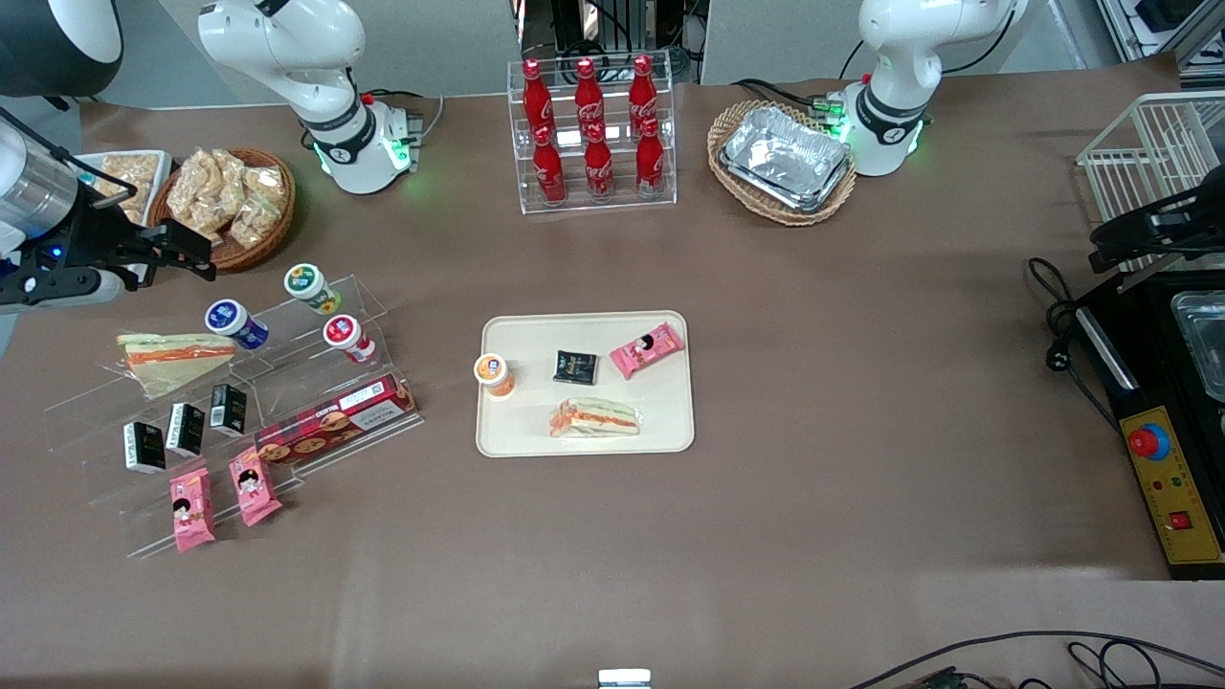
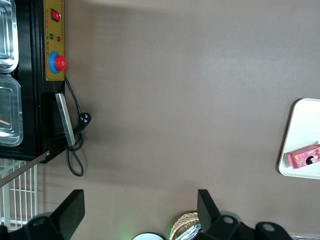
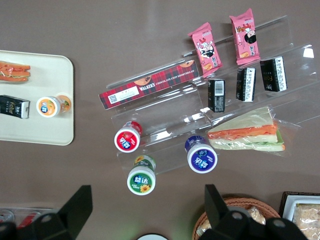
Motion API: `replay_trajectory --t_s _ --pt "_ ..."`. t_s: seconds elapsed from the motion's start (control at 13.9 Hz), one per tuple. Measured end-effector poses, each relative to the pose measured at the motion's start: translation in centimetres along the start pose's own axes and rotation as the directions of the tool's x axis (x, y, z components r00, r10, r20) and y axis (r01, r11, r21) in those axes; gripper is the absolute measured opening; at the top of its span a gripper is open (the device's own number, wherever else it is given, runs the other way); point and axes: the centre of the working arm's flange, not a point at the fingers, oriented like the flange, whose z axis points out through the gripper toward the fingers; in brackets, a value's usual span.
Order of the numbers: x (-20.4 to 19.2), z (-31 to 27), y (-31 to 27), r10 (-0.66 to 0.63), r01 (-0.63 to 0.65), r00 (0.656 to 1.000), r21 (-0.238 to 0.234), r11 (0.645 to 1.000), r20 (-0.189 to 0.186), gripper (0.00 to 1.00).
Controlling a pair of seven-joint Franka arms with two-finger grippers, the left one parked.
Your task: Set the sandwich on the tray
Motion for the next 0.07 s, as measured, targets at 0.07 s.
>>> replay_trajectory --t_s 0.07 --pt "0.01 0.01 -0.04 0.004 -0.004 1.000 0.000 1.000 0.000 1.00"
